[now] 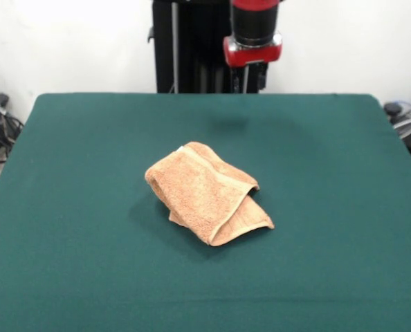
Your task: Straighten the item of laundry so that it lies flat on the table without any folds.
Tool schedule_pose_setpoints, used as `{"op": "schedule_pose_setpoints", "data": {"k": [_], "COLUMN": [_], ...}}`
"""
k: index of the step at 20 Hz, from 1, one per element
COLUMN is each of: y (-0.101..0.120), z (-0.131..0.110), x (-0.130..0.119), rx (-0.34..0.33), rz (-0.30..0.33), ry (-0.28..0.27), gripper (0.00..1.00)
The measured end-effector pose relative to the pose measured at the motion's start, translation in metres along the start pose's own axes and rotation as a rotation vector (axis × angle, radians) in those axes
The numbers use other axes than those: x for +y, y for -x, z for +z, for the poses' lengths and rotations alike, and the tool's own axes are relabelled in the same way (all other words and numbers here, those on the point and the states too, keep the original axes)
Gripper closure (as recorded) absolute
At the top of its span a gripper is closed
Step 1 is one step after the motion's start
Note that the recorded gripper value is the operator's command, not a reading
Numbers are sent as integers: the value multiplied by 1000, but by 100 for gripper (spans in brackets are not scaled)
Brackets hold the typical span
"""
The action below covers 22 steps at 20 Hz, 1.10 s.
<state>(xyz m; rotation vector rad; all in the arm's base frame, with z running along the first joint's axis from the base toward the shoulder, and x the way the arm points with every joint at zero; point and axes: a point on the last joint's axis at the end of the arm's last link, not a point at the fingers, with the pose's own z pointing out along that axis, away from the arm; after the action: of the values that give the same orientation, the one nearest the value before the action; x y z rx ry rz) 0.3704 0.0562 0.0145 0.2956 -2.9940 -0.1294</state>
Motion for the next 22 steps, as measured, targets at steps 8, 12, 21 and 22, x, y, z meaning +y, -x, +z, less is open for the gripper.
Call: {"op": "schedule_pose_setpoints", "data": {"k": [8,12,21,22], "y": [-27,-36,-47,-47], "z": [4,3,1,1], "x": [10,13,14,14], "rx": [-5,0,17,17], "rz": [-24,-26,-11,-11], "ry": [-7,-2,11,11], "gripper": [0,0,0,0]}}
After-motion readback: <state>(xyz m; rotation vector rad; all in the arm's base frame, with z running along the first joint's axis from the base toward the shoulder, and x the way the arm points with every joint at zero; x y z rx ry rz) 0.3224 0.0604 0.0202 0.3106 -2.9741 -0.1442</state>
